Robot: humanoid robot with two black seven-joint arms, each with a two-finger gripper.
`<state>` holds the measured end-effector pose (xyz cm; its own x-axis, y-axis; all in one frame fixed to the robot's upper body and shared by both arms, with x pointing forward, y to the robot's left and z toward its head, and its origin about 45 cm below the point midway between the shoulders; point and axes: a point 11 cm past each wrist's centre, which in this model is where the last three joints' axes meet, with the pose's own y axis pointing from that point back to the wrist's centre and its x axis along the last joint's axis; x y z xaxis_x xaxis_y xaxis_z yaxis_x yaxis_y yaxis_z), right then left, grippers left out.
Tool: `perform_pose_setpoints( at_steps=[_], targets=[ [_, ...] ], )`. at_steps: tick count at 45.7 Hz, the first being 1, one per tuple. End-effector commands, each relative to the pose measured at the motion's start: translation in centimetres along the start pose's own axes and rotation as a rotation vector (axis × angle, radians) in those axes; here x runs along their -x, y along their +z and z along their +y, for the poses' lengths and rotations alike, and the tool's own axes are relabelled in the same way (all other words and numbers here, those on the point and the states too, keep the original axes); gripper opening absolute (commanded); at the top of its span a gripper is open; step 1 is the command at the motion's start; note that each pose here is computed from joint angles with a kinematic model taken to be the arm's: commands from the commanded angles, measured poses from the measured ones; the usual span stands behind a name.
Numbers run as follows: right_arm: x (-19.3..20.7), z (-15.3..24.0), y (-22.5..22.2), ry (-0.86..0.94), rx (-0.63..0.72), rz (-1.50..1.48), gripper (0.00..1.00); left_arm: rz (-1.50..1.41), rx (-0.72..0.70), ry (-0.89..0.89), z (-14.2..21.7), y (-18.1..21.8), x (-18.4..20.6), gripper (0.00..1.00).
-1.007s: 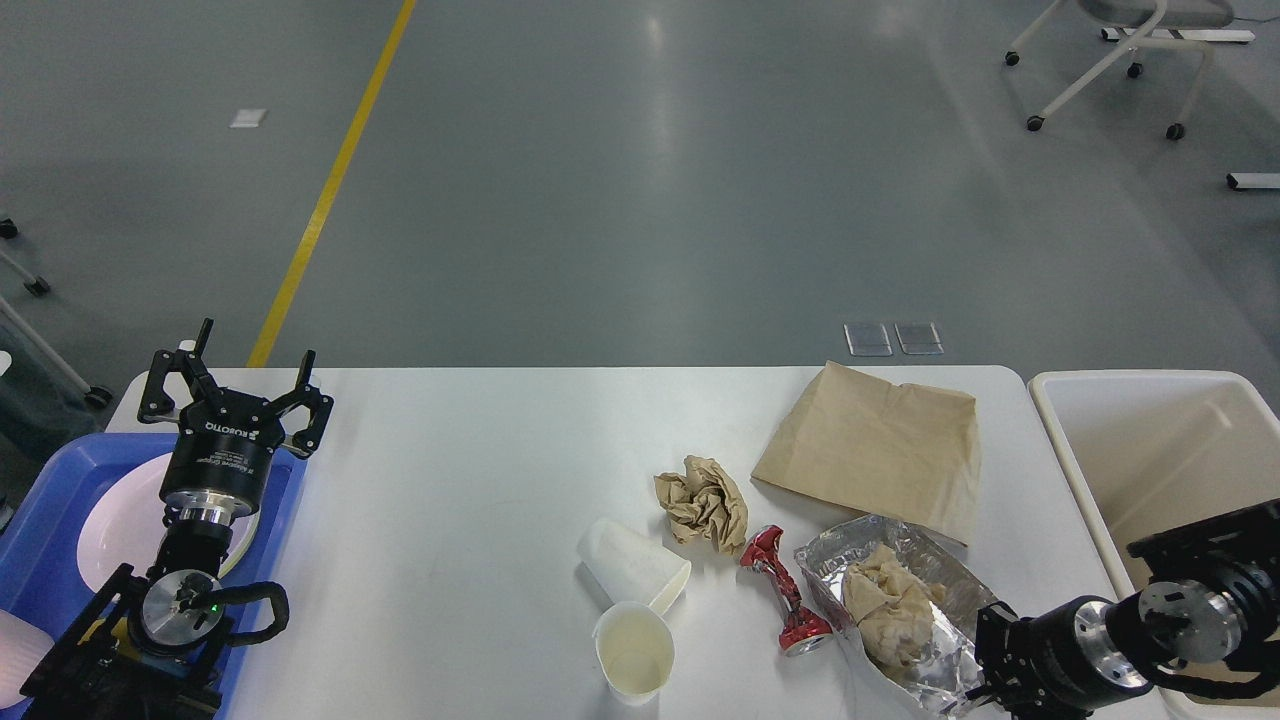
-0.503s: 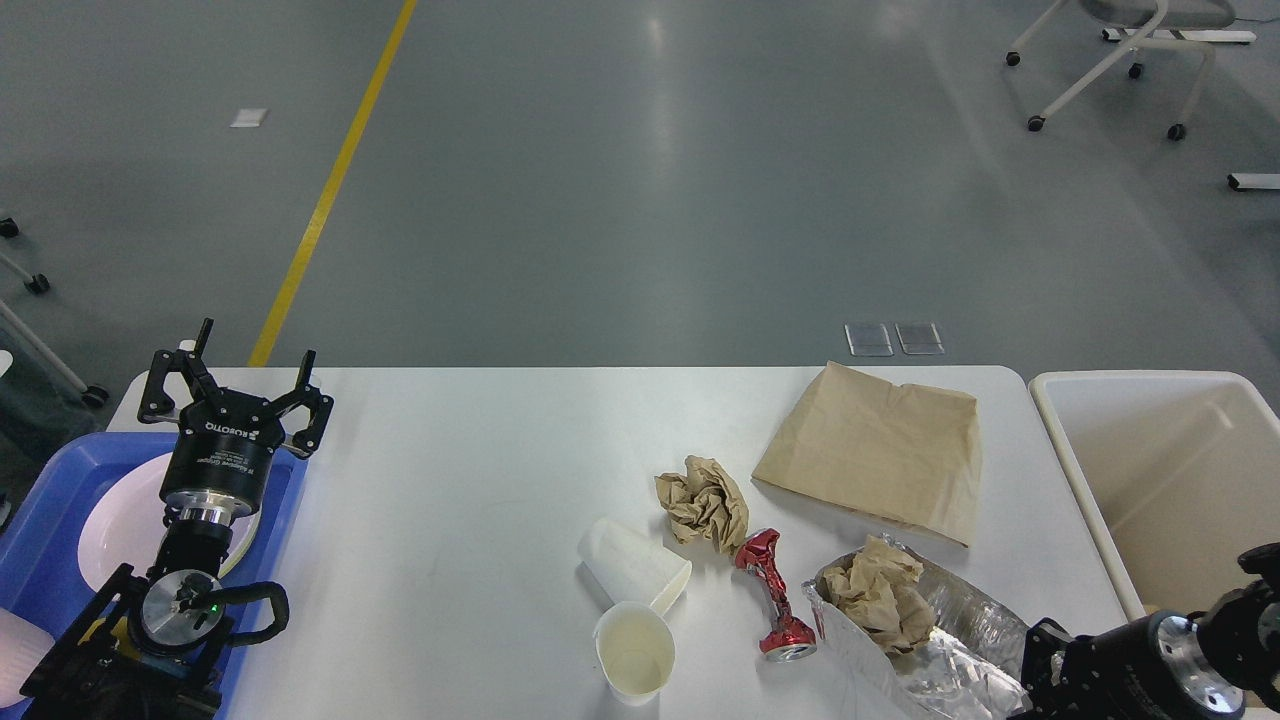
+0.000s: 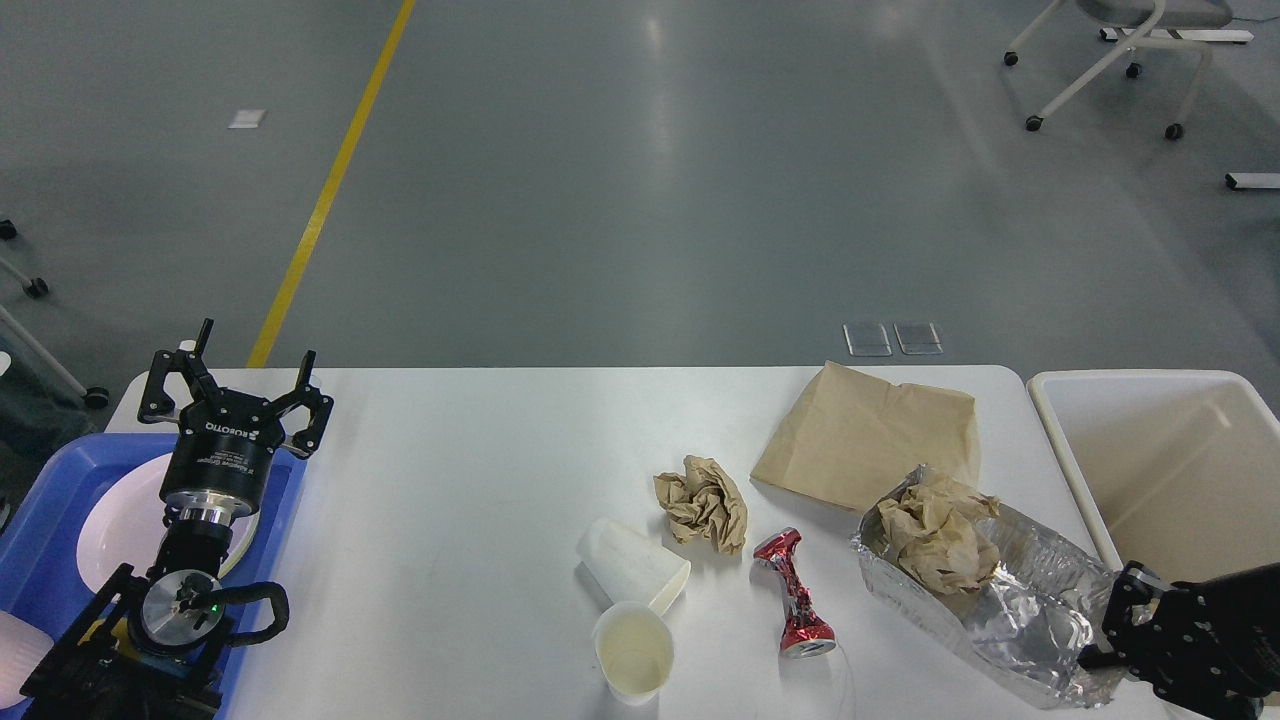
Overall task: Tidy desktop
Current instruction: 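Lift the foil wrapper with crumpled paper and carry it to the bin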
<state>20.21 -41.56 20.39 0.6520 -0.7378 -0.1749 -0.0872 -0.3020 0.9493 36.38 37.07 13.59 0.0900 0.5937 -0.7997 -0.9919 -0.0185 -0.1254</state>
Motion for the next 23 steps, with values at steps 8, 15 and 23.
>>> perform_pose_setpoints(
  at_steps=[8,15,23],
  targets=[
    [-2.5,1.6,-1.9,0.073,0.151,0.135,0.0,0.0,0.0,0.0,0.0,0.0,0.0,0.96],
    [-5.0,2.2,-3.2,0.152,0.233,0.118,0.0,0.0,0.0,0.0,0.0,0.0,0.0,0.96],
    [-7.2,6.1,-6.2,0.275,0.238,0.083,0.0,0.0,0.0,0.0,0.0,0.0,0.0,0.96]
  ],
)
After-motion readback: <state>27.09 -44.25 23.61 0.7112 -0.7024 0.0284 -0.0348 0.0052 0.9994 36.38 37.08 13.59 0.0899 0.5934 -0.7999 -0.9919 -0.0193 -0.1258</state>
